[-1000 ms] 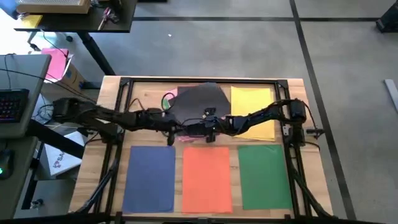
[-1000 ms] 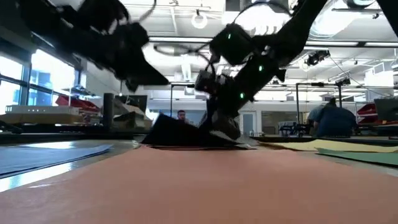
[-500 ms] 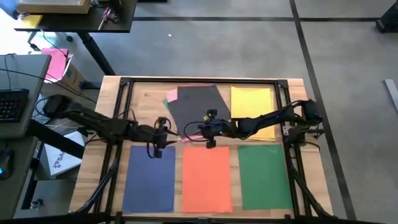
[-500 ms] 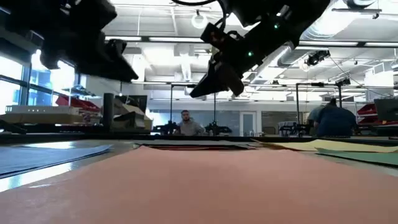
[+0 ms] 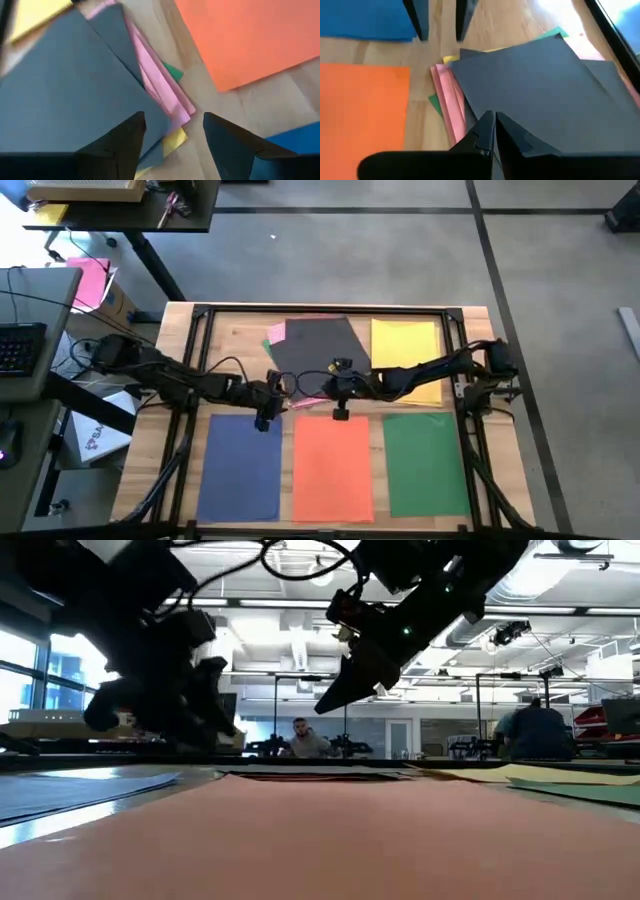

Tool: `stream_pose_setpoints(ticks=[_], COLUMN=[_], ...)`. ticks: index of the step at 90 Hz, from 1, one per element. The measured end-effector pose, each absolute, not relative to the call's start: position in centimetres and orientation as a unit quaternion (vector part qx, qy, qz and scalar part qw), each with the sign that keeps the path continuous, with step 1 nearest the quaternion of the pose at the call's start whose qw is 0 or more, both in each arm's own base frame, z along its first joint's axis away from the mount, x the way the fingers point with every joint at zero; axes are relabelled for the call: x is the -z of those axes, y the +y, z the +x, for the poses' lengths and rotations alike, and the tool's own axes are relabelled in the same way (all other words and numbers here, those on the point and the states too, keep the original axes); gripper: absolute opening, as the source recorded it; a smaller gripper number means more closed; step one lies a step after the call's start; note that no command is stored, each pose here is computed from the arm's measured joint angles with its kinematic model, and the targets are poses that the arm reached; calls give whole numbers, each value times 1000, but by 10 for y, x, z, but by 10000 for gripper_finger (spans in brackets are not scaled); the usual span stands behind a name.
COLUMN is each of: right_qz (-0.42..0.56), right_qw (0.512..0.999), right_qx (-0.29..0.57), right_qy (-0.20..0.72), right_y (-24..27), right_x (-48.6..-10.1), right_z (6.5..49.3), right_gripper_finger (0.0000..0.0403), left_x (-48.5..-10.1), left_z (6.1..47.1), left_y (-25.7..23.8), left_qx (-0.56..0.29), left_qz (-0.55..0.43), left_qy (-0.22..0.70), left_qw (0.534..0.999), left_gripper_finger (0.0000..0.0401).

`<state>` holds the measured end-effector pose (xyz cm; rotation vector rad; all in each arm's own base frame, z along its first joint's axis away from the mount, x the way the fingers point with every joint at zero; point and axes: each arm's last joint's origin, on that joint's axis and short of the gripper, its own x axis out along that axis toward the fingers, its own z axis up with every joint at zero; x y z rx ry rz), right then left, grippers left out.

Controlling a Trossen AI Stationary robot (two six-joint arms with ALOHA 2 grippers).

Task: Organize paper
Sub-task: Put the black paper to the top left of the table

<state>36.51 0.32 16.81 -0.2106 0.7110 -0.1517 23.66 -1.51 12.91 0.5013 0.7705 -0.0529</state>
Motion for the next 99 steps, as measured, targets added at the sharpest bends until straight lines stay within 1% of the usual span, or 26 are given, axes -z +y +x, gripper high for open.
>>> stream_pose_setpoints(ticks=[19, 43, 62, 73, 89, 94, 99], right_qz=[-84, -69, -66, -53, -35, -30, -27], right_qw=[931, 933, 933, 934, 935, 935, 935], right_qx=[78, 83, 84, 89, 95, 96, 97], right_qy=[346, 344, 343, 342, 340, 340, 339], right_y=[3, 3, 3, 3, 4, 4, 5], right_x=[-168, -168, -168, -168, -168, -168, -168], right_z=[365, 365, 365, 365, 365, 365, 365], right_gripper_finger=[0, 0, 0, 0, 0, 0, 0], left_x=[-118, -106, -104, -103, -103, -104, -104], left_z=[243, 246, 246, 246, 246, 247, 247], left_y=[1, 6, 11, 12, 13, 13, 13], left_qx=[-9, 29, 12, 12, 6, -4, -14], left_qz=[235, 208, 166, 164, 163, 156, 151], left_qy=[382, 393, 400, 402, 400, 396, 391], left_qw=[894, 895, 901, 901, 902, 905, 908], left_gripper_finger=[168, 144, 136, 100, 16, 6, 6])
